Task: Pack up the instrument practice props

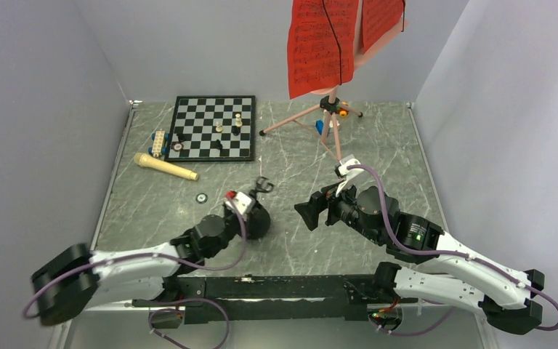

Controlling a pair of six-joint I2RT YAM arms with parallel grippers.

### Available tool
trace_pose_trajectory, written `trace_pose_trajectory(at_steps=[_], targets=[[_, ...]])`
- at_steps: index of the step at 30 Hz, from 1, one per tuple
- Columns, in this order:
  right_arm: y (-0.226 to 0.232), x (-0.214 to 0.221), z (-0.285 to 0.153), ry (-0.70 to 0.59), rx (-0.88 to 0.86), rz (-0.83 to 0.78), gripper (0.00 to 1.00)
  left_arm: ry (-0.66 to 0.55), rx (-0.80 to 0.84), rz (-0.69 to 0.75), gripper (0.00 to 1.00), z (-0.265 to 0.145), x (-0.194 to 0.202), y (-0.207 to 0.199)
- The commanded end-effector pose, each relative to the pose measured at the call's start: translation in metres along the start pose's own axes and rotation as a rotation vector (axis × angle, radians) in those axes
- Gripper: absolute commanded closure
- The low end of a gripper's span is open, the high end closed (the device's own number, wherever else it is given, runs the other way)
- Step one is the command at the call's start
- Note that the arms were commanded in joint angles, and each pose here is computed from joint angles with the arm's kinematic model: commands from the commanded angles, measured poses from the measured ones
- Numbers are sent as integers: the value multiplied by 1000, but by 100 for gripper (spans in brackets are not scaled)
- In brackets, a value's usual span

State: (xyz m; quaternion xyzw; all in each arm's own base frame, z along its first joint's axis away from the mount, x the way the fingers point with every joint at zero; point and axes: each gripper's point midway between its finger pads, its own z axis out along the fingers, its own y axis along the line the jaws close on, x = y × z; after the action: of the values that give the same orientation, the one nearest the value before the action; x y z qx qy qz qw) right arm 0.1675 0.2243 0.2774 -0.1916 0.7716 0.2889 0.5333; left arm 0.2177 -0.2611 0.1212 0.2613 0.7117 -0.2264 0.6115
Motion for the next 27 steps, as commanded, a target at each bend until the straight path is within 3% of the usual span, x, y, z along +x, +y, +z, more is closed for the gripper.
trace_pose_trajectory(at_steps=[1,5,9,15,24,27], targets=[[3,-10,2,-40,-10,-10,0,-42,-336,-148,100,-35,-45,74],[7,-7,7,-38,-29,-10,0,-67,-537,-278,100,-72,-57,137],[10,-4,10,-38,-47,-10,0,-34,-852,-352,100,-112,-48,206],[18,1,12,-30,-94,6,0,-37,-1106,-491,100,-139,-30,278],[26,2,11,-55,-147,28,0,-71,-1335,-384,100,-177,-26,354],[27,3,14,-59,-149,4,0,-25,-1373,-319,100,-179,-25,369]])
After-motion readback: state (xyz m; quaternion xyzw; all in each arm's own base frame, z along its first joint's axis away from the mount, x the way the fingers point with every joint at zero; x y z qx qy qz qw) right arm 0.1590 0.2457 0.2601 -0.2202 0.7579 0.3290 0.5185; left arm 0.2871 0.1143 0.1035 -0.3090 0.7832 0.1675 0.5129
